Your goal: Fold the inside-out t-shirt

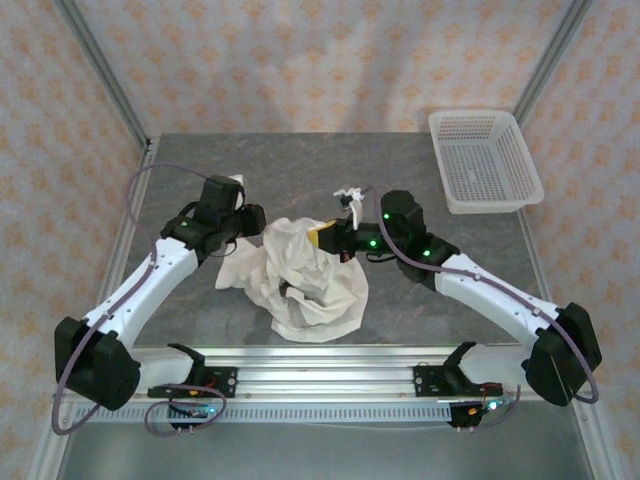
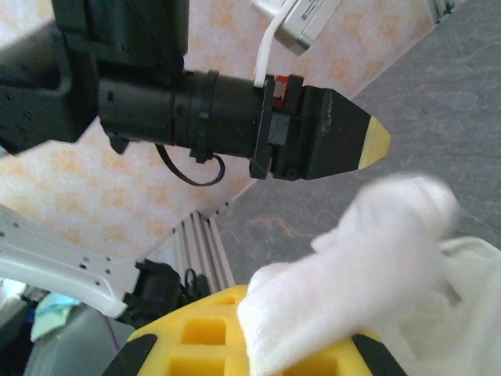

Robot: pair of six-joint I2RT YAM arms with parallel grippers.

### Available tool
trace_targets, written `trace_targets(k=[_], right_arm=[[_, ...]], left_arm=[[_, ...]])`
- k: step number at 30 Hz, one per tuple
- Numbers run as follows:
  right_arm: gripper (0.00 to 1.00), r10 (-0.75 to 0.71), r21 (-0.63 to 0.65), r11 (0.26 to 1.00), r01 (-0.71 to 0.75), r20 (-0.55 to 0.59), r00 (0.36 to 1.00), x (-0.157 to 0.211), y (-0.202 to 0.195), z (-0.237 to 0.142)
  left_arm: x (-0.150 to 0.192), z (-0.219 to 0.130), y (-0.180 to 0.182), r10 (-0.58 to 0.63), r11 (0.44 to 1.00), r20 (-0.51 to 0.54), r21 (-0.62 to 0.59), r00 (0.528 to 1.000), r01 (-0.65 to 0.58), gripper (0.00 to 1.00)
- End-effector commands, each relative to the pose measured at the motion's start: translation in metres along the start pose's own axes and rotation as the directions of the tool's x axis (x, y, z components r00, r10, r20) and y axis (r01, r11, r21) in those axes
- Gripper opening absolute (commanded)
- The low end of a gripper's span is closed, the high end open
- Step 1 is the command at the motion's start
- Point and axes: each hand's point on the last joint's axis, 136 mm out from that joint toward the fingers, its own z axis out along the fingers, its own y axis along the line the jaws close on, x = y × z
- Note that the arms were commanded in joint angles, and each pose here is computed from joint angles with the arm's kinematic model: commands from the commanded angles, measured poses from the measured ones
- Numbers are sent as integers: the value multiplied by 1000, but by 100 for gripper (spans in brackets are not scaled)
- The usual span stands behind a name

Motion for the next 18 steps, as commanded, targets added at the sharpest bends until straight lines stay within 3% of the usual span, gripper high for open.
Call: trace_targets(k=[1,5,8,12,15,18], right_arm=[[0,-22,-46,999,28,131,991,-34,18,-11],[0,0,43,999,-8,178,984,-42,0,-13],[0,6,75,997,-21,194,981,-45,-7,-14],[0,15,65,998,-27,179,984,-44,-5,-13],[0,19,51,998,-28,167,986,-44,-1,-13],[0,25,38,999,-31,154,988,-43,3,-14]], left_arm=[[-6,-32,3,-16,1000,79,21,997,14,40],[15,-71,-4,-31,998,111,64,993,24,41],[41,-81,-32,-3,990,100,139,995,-11,40],[67,-66,-86,80,966,78,241,994,-97,40],[69,-44,-110,175,960,89,206,981,-190,40],[60,-22,-124,210,958,127,172,970,-229,47]])
